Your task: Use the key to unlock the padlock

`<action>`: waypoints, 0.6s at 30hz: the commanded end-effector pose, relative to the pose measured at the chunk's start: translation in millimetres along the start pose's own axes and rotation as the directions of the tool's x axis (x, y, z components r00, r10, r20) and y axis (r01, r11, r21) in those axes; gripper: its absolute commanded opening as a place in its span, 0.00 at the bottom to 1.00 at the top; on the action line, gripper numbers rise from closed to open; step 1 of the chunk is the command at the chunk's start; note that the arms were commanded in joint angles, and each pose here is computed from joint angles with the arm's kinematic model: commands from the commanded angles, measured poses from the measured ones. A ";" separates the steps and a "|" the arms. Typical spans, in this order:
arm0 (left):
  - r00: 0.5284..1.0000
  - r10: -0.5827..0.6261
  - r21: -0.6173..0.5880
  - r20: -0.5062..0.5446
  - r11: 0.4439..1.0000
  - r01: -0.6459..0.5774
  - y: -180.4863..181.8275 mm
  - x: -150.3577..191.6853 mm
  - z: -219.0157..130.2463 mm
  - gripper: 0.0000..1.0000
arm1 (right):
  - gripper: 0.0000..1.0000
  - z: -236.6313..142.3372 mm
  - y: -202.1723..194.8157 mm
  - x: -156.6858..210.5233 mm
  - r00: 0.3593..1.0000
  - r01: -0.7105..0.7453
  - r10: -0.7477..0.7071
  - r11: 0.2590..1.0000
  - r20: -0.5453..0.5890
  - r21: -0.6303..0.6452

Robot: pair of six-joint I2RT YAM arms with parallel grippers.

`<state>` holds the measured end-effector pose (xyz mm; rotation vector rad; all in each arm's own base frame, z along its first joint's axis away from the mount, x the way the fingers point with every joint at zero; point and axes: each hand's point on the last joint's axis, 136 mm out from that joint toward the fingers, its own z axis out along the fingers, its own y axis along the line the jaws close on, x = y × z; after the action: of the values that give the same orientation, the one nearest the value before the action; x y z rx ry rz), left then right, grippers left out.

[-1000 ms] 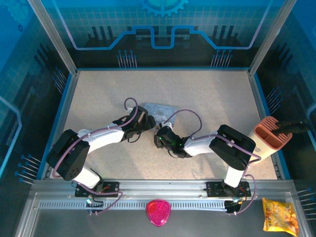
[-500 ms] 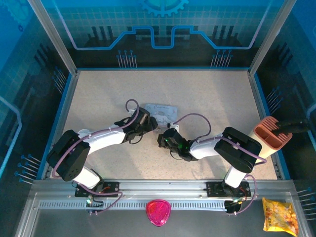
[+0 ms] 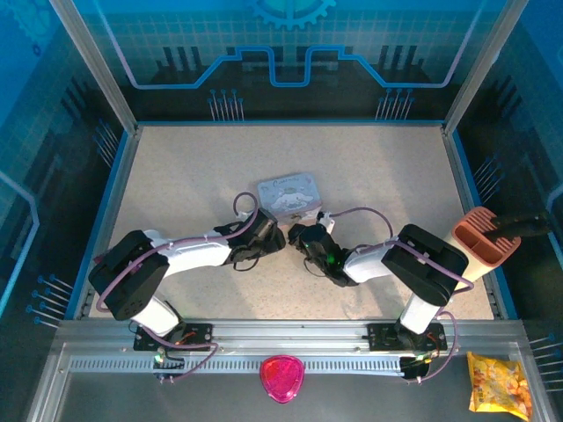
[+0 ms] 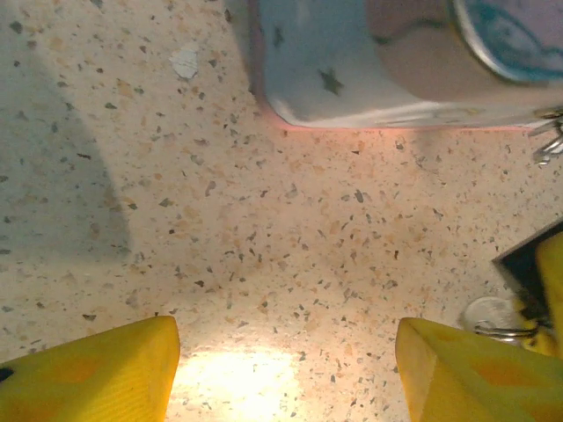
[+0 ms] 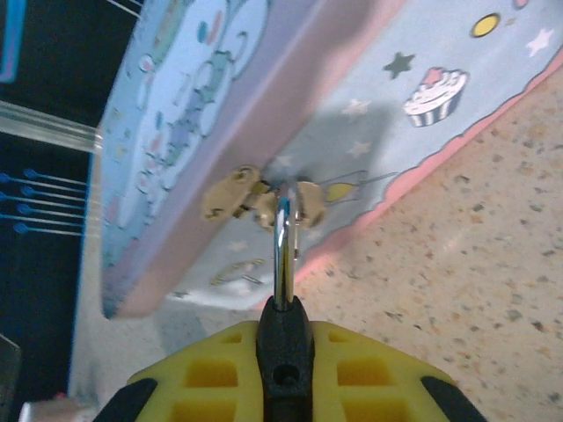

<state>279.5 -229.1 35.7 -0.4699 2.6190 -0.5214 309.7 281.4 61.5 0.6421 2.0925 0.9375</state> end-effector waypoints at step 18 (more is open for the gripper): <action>0.993 0.009 0.049 0.116 0.999 -0.015 -18.5 -46.2 -22.9 0.73 | 0.04 1.3 -62.0 -31.3 0.998 0.011 -0.020 0.987 0.054 0.162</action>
<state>296.1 -217.0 61.7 -0.4907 2.5326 -0.5468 318.5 235.7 34.3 0.7480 2.1223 0.7756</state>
